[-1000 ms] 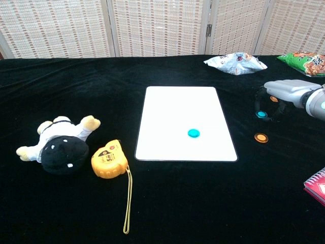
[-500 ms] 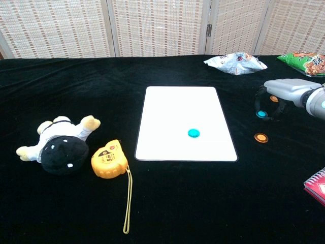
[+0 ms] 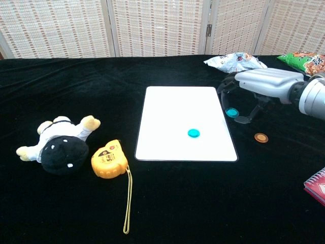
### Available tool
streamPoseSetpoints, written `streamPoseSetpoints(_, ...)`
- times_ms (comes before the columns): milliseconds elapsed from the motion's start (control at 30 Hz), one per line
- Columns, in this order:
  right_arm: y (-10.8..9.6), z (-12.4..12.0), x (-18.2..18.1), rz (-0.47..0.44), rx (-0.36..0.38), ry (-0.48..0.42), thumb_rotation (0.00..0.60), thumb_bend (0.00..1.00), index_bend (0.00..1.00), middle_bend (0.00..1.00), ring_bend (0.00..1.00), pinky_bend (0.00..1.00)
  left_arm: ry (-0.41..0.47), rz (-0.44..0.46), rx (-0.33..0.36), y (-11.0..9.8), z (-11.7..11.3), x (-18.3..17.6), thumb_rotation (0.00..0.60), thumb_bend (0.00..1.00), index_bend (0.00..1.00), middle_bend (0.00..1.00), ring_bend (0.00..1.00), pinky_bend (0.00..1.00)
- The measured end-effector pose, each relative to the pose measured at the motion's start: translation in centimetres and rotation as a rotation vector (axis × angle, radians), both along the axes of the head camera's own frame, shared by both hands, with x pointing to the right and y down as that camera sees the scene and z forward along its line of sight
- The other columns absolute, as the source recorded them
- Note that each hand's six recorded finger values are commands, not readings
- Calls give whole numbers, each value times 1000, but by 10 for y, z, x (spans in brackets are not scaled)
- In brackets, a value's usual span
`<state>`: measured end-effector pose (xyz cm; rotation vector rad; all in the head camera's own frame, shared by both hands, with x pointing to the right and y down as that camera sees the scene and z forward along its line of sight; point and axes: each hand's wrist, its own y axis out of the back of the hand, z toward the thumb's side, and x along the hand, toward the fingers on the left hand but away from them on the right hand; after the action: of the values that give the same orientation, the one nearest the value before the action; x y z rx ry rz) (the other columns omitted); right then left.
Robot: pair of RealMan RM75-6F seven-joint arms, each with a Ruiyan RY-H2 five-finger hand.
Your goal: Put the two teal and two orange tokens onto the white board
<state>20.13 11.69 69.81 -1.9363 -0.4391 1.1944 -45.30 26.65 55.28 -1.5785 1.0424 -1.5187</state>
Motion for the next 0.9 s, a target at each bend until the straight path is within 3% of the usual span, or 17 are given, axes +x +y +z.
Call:
streamPoseSetpoints(300,30,4,-48,-165,8,-14,600,269,467,150,6,0,-2,-11,-4,4,1,-6,600,363,191,96,136,0)
streamPoseSetpoints(900,40,24,-58,-201,-9,32,600,270,467,149,1,0,-4,-20,-14,6,4,-9,600,363,190,96,136,0)
